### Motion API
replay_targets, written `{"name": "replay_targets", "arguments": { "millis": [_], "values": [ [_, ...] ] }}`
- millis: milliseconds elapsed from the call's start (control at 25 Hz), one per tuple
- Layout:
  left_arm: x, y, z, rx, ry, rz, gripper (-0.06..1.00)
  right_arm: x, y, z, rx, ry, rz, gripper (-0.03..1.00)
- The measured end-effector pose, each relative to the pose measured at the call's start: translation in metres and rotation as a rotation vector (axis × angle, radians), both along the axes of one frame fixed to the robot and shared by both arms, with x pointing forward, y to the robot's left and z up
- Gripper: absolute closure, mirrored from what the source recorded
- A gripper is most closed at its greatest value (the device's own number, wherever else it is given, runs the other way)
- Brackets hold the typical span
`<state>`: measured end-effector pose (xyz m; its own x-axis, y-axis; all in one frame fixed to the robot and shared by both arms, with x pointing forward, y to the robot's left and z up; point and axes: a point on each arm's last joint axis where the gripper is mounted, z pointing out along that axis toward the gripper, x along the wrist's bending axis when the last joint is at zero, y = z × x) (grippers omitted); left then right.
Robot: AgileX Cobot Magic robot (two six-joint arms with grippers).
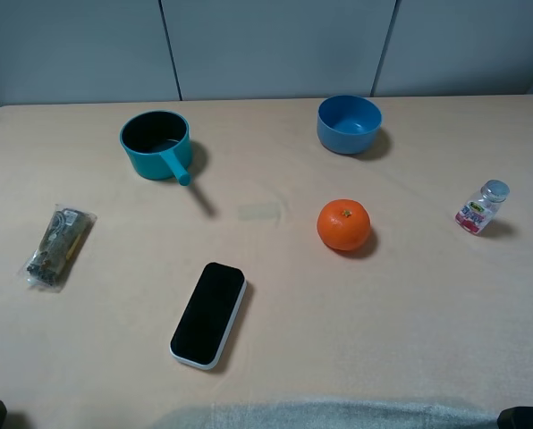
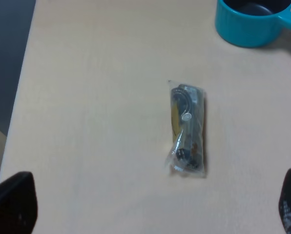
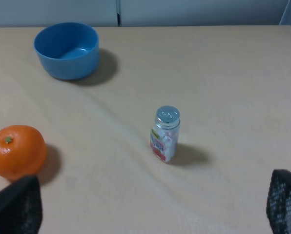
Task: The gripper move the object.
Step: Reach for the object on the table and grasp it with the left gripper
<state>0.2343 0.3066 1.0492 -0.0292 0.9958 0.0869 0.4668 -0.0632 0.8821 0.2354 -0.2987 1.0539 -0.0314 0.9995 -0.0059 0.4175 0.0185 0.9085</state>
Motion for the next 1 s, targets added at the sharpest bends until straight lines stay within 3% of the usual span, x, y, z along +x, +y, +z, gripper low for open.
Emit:
{"name": "replay_targets", "arguments": {
  "millis": [1000],
  "values": [
    [0.0,0.0005,0.0,0.005,0.0,0.004,-0.05,0.0,0.0,0.0,0.0,0.0,0.0,0.28]
  ]
}}
